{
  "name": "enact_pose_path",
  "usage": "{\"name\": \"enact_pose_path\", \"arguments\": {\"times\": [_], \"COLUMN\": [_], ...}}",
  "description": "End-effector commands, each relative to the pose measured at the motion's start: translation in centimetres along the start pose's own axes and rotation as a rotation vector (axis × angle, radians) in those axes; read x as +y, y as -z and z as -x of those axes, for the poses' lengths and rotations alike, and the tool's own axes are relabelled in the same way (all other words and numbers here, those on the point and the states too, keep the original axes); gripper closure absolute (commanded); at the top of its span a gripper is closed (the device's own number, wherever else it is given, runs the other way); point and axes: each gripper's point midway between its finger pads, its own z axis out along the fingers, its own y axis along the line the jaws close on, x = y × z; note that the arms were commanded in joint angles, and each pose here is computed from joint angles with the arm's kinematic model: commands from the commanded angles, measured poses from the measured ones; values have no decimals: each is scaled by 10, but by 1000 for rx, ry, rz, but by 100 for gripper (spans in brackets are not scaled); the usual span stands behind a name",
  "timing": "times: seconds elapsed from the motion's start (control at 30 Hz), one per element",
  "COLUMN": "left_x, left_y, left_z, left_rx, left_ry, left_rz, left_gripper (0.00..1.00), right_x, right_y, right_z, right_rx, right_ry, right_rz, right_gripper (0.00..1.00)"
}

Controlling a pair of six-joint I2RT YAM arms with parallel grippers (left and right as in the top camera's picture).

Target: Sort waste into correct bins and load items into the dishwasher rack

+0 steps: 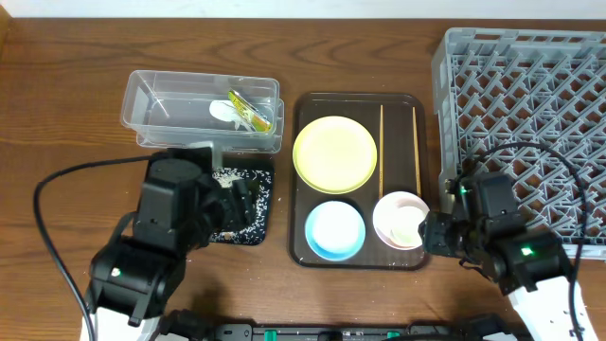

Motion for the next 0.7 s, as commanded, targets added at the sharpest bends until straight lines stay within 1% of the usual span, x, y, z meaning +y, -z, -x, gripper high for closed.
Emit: {"name": "enact_pose_path", "arguments": {"times": [0.0, 0.1, 0.27, 0.33, 0.43, 0.5, 0.53, 0.57, 0.67], "left_x": [6, 8, 11, 4, -15, -17, -19, -24, -47], "left_y": [0, -6, -13, -15, -18, -21, -23, -25, -32], "left_z": [3, -2, -8, -11, -15, -18, -19, -20, -28], "left_rx": [-1, 28, 76, 97, 135, 151, 160, 172, 217], "left_ry": [-11, -7, 1, 3, -39, -53, -54, -60, -107], "left_rz": [25, 38, 51, 8, -94, -99, -105, -127, -217], "left_gripper": [28, 28, 28, 28, 28, 29, 30, 34, 40], "right_x": [-9, -11, -9, -8, -8, -6, -5, -3, 1], "right_y": [-17, -29, -33, -33, -32, -32, -32, -31, -23], "right_z": [-6, -7, -5, -5, -4, -2, -2, -2, 3], "right_rx": [18, 31, 43, 43, 37, 29, 28, 28, 0], "right_ry": [-36, -45, -46, -45, -44, -43, -43, -41, 0], "right_rz": [-35, -42, -38, -33, -31, -24, -18, -6, 14], "right_gripper": [59, 56, 51, 50, 50, 50, 50, 50, 49]}}
